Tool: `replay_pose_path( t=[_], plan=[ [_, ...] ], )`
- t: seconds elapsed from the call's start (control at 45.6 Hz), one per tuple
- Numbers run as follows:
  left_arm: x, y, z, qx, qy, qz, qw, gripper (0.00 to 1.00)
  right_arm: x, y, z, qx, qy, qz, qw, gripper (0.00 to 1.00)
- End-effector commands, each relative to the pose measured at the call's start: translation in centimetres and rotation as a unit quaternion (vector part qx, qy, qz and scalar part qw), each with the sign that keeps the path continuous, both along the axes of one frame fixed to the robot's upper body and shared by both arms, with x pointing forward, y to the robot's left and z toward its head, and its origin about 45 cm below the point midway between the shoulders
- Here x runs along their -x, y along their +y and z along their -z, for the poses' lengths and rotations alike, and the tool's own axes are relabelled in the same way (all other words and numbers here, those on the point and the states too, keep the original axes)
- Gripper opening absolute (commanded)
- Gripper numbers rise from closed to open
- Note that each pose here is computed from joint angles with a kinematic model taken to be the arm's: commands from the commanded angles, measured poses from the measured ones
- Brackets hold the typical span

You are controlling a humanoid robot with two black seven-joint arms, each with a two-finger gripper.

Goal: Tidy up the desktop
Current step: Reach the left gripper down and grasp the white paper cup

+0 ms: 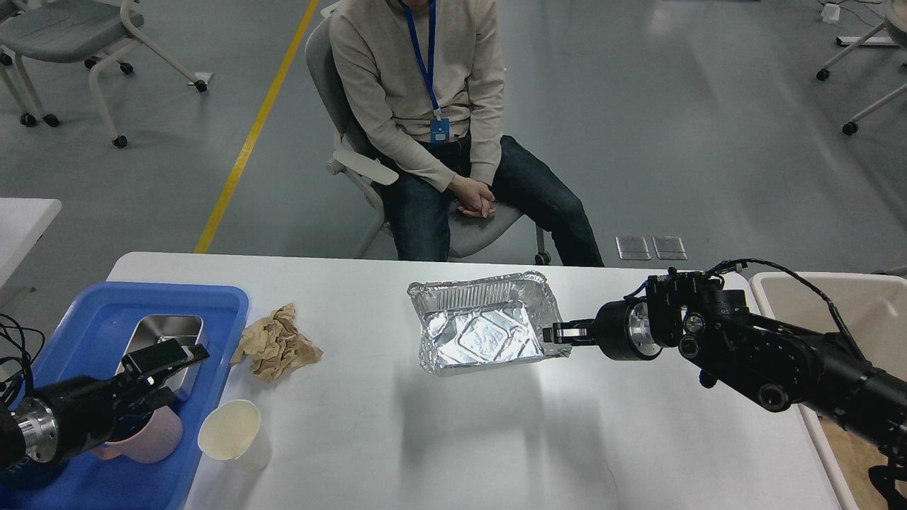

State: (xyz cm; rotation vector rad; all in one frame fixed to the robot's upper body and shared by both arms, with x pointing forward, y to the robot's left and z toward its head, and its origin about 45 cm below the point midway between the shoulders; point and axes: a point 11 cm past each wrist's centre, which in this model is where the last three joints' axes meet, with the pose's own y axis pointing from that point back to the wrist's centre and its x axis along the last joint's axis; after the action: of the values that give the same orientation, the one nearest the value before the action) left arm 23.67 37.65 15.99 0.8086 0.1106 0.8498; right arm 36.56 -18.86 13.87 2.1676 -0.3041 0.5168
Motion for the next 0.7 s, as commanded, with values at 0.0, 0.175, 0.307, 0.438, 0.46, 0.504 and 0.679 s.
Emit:
replay_pose_path(
  t=[0.0,0.175,0.307,0.438,0.46,0.504,0.679],
  plan=[
    [0.4,0.1,0.5,-0.011,0.016,0.002,1.0,0.95,0.0,0.0,0.0,0.0,0.001,0.0,1.0,0.0],
    [1.0,0.1,1.1,-0.02,0.035,0.002,0.999,0.95,0.1,0.3,0.1,-0.002,0.001,-0.001,1.0,0.0],
    [1.8,-0.2,1.9,-0.02,0.053,0.006,0.998,0.94,0.1,0.3,0.1,-0.002,0.001,-0.002,1.0,0.0],
    [2.1,-0.9,2.5,-0.014,0.059,0.01,0.998,0.93,0.1,0.3,0.2,-0.002,0.002,-0.001,1.0,0.0],
    [2.3,-1.1,2.7,-0.011,0.062,0.011,0.998,0.93,0.1,0.3,0.2,-0.003,0.001,-0.001,1.0,0.0],
    [2.6,-1.4,3.2,-0.01,0.068,0.015,0.998,0.91,0.1,0.3,0.2,-0.002,0.002,-0.001,1.0,0.0],
    [3.7,-2.1,4.3,-0.023,0.083,0.034,0.996,0.77,0.1,0.2,0.1,-0.002,0.001,0.0,1.0,0.0]
  ],
)
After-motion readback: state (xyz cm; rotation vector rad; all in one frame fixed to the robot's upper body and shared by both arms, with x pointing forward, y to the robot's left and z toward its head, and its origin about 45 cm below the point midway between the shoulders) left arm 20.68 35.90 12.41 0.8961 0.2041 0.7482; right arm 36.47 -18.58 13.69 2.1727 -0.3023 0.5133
